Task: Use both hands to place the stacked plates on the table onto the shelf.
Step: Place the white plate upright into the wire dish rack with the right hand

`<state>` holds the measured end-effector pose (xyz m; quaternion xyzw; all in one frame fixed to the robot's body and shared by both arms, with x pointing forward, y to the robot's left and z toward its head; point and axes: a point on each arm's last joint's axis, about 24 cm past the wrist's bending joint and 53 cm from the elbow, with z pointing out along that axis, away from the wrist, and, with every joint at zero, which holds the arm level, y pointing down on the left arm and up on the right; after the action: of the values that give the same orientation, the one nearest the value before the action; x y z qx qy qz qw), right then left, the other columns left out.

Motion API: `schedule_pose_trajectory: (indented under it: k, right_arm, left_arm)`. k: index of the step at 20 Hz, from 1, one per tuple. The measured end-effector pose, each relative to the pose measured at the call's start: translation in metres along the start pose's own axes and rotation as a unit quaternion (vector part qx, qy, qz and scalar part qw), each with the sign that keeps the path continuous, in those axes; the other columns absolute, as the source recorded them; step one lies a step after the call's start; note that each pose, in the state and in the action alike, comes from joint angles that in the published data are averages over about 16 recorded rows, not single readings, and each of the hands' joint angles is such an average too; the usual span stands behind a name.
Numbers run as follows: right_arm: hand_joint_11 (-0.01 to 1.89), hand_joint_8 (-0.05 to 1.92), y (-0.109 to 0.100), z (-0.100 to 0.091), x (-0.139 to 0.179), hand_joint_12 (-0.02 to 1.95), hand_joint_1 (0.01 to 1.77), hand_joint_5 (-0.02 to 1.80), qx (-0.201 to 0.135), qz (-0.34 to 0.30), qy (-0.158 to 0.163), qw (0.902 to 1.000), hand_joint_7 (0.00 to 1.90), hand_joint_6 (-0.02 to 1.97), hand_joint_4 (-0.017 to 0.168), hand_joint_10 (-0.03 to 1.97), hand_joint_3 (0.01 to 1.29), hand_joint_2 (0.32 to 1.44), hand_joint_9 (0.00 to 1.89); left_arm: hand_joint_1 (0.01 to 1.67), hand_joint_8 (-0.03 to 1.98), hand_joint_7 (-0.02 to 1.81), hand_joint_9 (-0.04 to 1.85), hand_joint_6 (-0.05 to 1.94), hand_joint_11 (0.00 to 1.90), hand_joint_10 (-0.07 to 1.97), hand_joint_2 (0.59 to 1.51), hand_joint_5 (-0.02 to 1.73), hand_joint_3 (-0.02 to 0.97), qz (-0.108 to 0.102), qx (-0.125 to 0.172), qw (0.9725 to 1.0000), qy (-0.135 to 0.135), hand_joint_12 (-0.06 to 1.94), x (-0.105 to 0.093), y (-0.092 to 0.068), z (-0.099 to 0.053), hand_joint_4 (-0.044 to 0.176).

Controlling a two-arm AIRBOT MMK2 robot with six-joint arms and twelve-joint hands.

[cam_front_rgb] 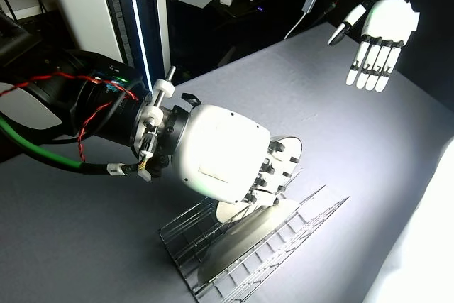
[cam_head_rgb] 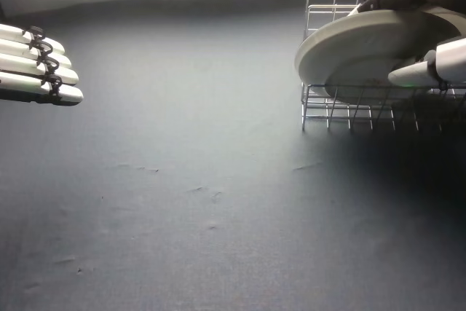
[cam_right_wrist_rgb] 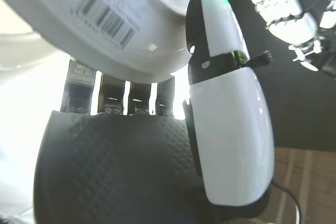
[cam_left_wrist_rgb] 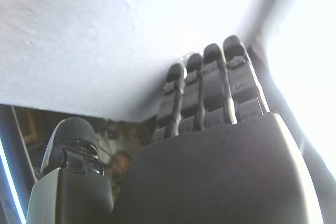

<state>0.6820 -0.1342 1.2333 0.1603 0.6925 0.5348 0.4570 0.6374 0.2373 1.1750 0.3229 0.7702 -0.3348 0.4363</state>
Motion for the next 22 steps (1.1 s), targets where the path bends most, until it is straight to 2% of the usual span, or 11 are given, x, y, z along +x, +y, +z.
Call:
schedule_pose_trajectory:
  k: [3,6,10,13,15,18,22]
  right_arm:
    - [0.35,0.25,0.003,0.0,0.003,1.43,1.22,0.55,-0.009,-0.026,0.007,0.9996,0.63,0.37,-0.007,0.52,0.02,1.05,0.51]
    - [0.22,0.09,0.009,0.0,0.007,1.34,1.17,0.44,-0.02,-0.054,0.014,0.9982,0.51,0.19,-0.007,0.39,0.02,1.05,0.39]
    - [0.1,0.03,0.022,0.0,0.012,1.14,1.11,0.31,-0.043,-0.099,0.024,0.9939,0.36,0.09,-0.007,0.27,0.02,1.05,0.25]
    - [0.04,0.02,0.035,0.0,0.019,0.98,1.06,0.22,-0.069,-0.142,0.035,0.9868,0.25,0.05,-0.006,0.19,0.02,1.05,0.17]
    - [0.02,0.02,0.045,-0.002,0.026,0.88,1.03,0.17,-0.092,-0.175,0.044,0.9793,0.18,0.04,-0.006,0.15,0.02,1.05,0.12]
    - [0.01,0.02,0.062,-0.006,0.04,0.73,0.99,0.12,-0.133,-0.229,0.062,0.9623,0.11,0.03,-0.005,0.09,0.02,1.05,0.07]
    - [0.01,0.02,0.081,-0.018,0.069,0.54,0.95,0.07,-0.198,-0.298,0.097,0.9288,0.06,0.03,-0.002,0.05,0.02,1.05,0.05]
  left_arm:
    - [0.01,0.0,0.08,0.08,0.01,0.04,0.02,1.166,0.08,0.008,0.0,0.001,1.0,0.001,0.1,0.0,-0.001,0.001,0.005]
    - [0.01,0.0,0.08,0.08,0.01,0.04,0.02,1.166,0.08,0.008,0.001,0.002,1.0,0.001,0.09,0.001,-0.002,0.001,0.005]
    - [0.01,0.0,0.08,0.08,0.01,0.04,0.02,1.166,0.08,0.007,0.001,0.004,1.0,0.002,0.09,0.001,-0.003,0.002,0.005]
    - [0.01,0.0,0.08,0.08,0.01,0.05,0.02,1.166,0.08,0.007,0.001,0.005,1.0,0.002,0.09,0.001,-0.004,0.003,0.005]
    - [0.01,0.0,0.08,0.08,0.01,0.05,0.02,1.166,0.08,0.007,0.0,0.006,1.0,0.003,0.1,0.001,-0.005,0.003,0.005]
    - [0.01,0.0,0.08,0.09,0.01,0.05,0.02,1.165,0.08,0.007,-0.001,0.008,1.0,0.003,0.1,0.002,-0.006,0.004,0.005]
    - [0.01,0.0,0.09,0.09,0.01,0.06,0.02,1.166,0.09,0.007,-0.003,0.01,0.9999,0.003,0.1,0.002,-0.008,0.005,0.005]
